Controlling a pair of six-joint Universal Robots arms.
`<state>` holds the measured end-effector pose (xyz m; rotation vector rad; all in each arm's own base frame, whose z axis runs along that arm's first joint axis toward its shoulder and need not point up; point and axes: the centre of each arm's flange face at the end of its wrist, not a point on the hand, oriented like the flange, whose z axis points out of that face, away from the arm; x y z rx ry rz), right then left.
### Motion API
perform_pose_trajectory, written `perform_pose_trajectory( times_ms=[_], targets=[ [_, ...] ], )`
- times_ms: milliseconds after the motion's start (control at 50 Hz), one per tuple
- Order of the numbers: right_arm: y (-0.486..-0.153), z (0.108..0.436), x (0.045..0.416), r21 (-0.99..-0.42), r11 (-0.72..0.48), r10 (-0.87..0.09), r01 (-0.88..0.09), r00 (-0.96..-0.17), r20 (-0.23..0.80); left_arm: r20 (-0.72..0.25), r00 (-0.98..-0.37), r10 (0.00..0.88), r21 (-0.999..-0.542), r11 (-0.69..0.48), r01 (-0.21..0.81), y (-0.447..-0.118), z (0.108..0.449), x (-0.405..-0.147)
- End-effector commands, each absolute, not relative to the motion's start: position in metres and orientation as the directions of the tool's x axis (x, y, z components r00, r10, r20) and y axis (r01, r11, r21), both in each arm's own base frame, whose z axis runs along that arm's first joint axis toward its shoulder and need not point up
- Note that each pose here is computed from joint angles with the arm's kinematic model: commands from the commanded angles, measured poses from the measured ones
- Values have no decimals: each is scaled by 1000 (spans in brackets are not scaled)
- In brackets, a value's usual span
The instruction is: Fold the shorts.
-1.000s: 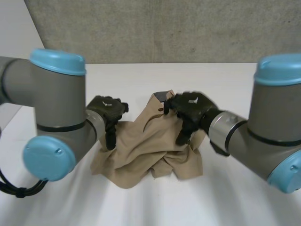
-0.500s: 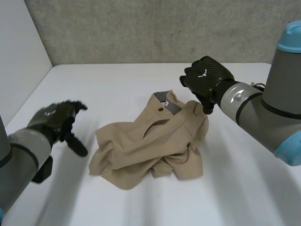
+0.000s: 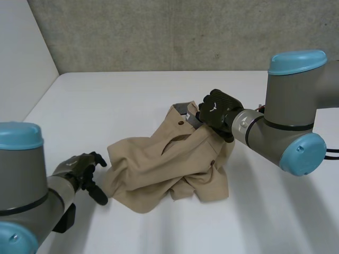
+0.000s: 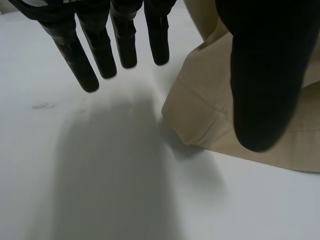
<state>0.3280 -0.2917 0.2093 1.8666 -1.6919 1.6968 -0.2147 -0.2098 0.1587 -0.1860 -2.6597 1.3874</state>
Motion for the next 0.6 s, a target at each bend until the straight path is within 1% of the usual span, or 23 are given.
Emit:
perform_pose_trajectory(
  times_ms=[20, 80, 140, 180, 240, 260, 280, 320, 340, 360, 400, 420, 440, 480, 500, 520, 560, 580, 600],
  targets=[
    [-294, 203, 331, -566, -379, -634, -732, -240, 735, 51, -981, 188, -804, 590, 71, -230, 134, -231],
    [-296, 200, 332, -570, -375, -640, -731, -240, 730, 51, -979, 196, -801, 594, 77, -234, 128, -236],
    [-298, 198, 333, -573, -375, -640, -729, -244, 729, 53, -978, 203, -810, 581, 77, -240, 129, -241],
    [-301, 200, 334, -573, -382, -629, -726, -250, 736, 59, -977, 204, -830, 554, 65, -247, 136, -244],
    [-311, 206, 338, -569, -413, -579, -711, -278, 767, 67, -975, 211, -854, 517, 54, -256, 145, -249],
    [-314, 209, 340, -566, -426, -559, -706, -287, 778, 66, -973, 219, -874, 484, 49, -264, 154, -253],
    [-321, 216, 343, -564, -456, -514, -688, -314, 798, 68, -973, 219, -886, 462, 42, -270, 160, -255],
    [-329, 226, 347, -558, -492, -454, -669, -350, 820, 79, -972, 223, -910, 414, 21, -282, 173, -260],
    [-333, 231, 348, -552, -510, -419, -660, -371, 829, 92, -970, 224, -934, 356, -6, -295, 190, -265],
    [-342, 245, 352, -540, -547, -335, -640, -423, 842, 98, -970, 224, -946, 323, -21, -303, 200, -267],
    [-352, 262, 355, -523, -589, -239, -616, -486, 841, 110, -968, 224, -969, 241, -54, -319, 223, -272],
    [-357, 271, 356, -512, -613, -189, -602, -517, 835, 124, -968, 218, -986, 135, -96, -334, 253, -276],
    [-364, 292, 359, -483, -668, -91, -566, -583, 808, 132, -968, 211, -990, 72, -119, -341, 270, -277],
    [-371, 317, 361, -441, -726, 11, -528, -650, 760, 145, -969, 199, -985, -62, -160, -352, 307, -279],
    [-372, 329, 362, -418, -754, 53, -508, -680, 732, 154, -969, 195, -962, -195, -192, -358, 343, -279],
    [-373, 354, 361, -367, -803, 129, -469, -739, 661, 155, -969, 194, -943, -263, -204, -360, 360, -279],
    [-371, 374, 360, -324, -841, 174, -433, -784, 596, 144, -970, 196, -900, -382, -211, -360, 391, -278],
    [-369, 382, 358, -308, -856, 187, -415, -805, 563, 120, -975, 189, -860, -470, -197, -358, 411, -277],
    [-365, 398, 354, -290, -877, 198, -383, -838, 509, 109, -977, 184, -837, -513, -190, -356, 422, -276]
  ],
)
